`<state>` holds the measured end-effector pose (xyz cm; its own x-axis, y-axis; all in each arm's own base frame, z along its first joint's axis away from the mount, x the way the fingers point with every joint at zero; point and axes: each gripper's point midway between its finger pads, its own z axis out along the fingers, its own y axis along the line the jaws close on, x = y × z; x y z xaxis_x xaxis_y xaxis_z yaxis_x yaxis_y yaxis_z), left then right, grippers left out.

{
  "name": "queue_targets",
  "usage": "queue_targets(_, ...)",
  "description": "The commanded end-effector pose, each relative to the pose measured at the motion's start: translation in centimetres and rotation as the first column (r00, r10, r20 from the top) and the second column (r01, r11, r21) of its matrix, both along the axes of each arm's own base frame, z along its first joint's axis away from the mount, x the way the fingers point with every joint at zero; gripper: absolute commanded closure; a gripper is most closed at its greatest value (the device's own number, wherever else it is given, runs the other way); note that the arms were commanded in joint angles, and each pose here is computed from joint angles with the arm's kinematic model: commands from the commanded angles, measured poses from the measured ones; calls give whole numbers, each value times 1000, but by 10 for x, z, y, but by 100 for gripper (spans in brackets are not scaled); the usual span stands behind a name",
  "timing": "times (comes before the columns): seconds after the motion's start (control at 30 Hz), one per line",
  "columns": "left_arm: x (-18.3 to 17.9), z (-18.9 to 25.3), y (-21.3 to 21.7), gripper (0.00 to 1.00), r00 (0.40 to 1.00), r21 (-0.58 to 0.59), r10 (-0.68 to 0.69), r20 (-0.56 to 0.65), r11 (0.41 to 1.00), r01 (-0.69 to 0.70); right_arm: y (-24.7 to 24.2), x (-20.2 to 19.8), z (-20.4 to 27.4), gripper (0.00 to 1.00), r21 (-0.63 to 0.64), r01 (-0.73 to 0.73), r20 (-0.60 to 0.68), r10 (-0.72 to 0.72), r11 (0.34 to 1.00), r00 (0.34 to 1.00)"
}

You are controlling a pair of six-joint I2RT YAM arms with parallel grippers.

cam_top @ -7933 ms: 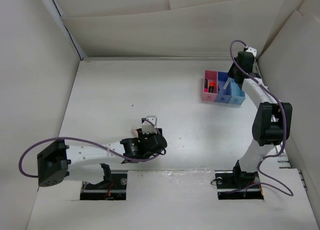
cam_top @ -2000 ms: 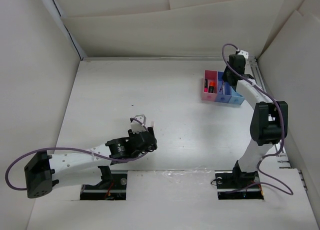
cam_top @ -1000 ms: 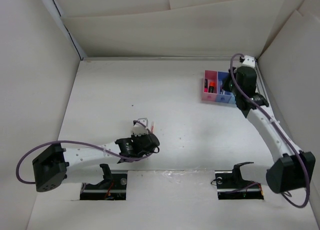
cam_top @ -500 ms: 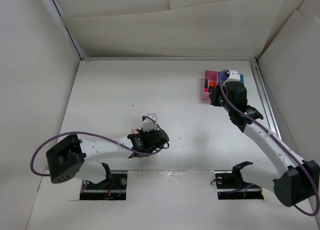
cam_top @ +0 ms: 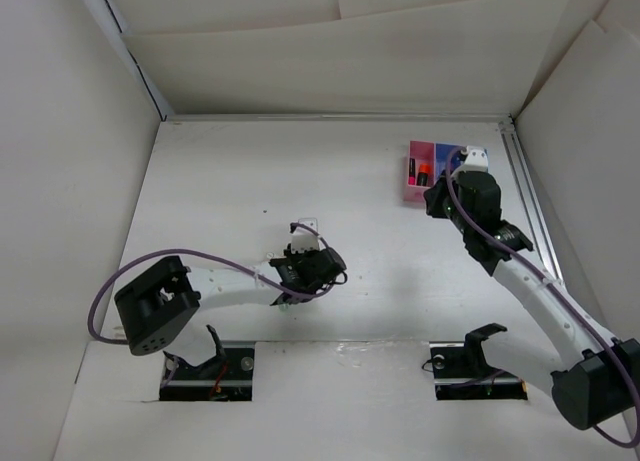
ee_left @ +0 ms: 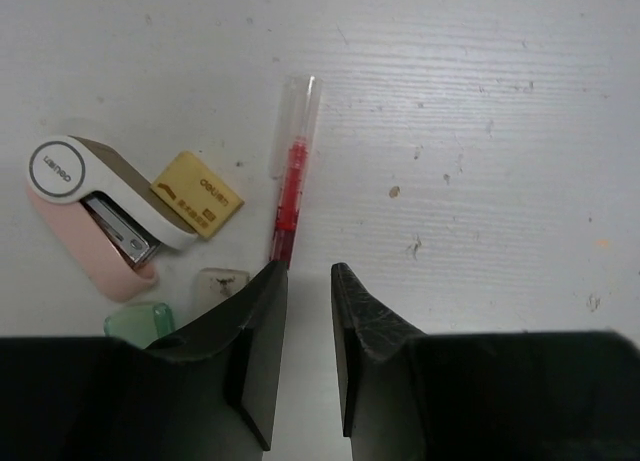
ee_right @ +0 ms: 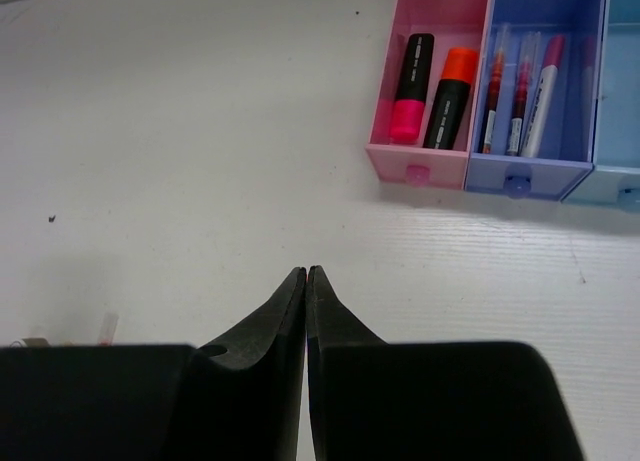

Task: Sort the stationery into containers
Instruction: Pick up the pen from the center of the board.

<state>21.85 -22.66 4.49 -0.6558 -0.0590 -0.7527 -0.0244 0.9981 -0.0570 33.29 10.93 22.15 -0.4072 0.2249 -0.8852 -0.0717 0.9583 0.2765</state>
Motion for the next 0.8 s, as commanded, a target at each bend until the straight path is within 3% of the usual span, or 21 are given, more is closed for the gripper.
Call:
queue_targets(0.0,13,1,4,80,999,-31,34,23,999,-33,-1,-3,14,92,23,3,49,-4,1000,999)
queue_targets(0.47,1,-34,8,82,999,13,-6,-50,1000,7,-2,-10,16,92,24,-17,51,15,1000,999)
queue_targets(0.77,-3,-28,14,81,1000,-27,-1,-31,1000,0,-2,-10,19,89,25,-17,52,15,1000,999)
